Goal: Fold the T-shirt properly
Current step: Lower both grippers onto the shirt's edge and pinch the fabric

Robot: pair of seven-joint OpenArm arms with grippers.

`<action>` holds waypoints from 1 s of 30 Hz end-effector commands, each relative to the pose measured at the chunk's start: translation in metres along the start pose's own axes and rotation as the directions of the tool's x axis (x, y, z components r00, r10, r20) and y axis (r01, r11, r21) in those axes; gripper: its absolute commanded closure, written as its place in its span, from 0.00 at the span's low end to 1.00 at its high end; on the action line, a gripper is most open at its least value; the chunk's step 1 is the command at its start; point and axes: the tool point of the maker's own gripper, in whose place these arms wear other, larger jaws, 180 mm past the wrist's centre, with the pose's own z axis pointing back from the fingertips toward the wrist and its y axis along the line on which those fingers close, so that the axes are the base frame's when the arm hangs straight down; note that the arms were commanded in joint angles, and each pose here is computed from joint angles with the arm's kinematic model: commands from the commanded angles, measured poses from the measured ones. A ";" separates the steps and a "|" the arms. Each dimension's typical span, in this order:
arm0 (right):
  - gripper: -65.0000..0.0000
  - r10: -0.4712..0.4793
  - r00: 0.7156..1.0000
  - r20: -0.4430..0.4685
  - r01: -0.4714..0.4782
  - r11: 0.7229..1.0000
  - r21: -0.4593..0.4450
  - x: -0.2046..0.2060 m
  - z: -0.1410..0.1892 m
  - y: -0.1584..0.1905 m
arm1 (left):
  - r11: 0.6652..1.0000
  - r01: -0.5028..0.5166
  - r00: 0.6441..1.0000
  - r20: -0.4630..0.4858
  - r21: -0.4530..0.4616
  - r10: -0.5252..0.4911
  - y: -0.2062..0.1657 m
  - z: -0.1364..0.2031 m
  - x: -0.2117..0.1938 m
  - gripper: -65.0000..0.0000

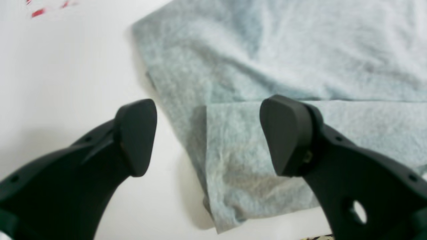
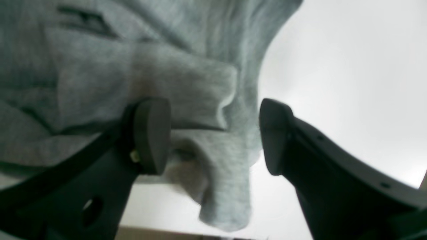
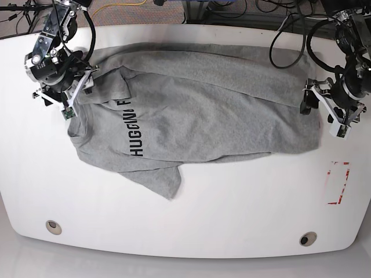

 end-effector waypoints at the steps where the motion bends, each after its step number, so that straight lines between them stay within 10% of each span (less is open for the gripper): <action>1: 0.39 0.019 0.999 -0.030 -0.019 1.000 -0.001 -0.008 0.004 0.002 | 1.000 0.015 0.999 0.042 0.007 -0.016 0.003 0.005 0.012 0.25; 23: 0.40 0.026 0.999 0.041 -0.023 0.998 -0.064 0.004 0.001 -0.002 | 1.000 0.014 0.999 0.041 0.006 -0.014 0.003 0.005 0.012 0.25; 30: 0.70 0.023 0.999 -0.048 -0.028 0.994 -0.107 -0.034 0.012 -0.020 | 1.000 0.016 0.999 0.036 0.006 -0.016 0.003 0.005 0.010 0.25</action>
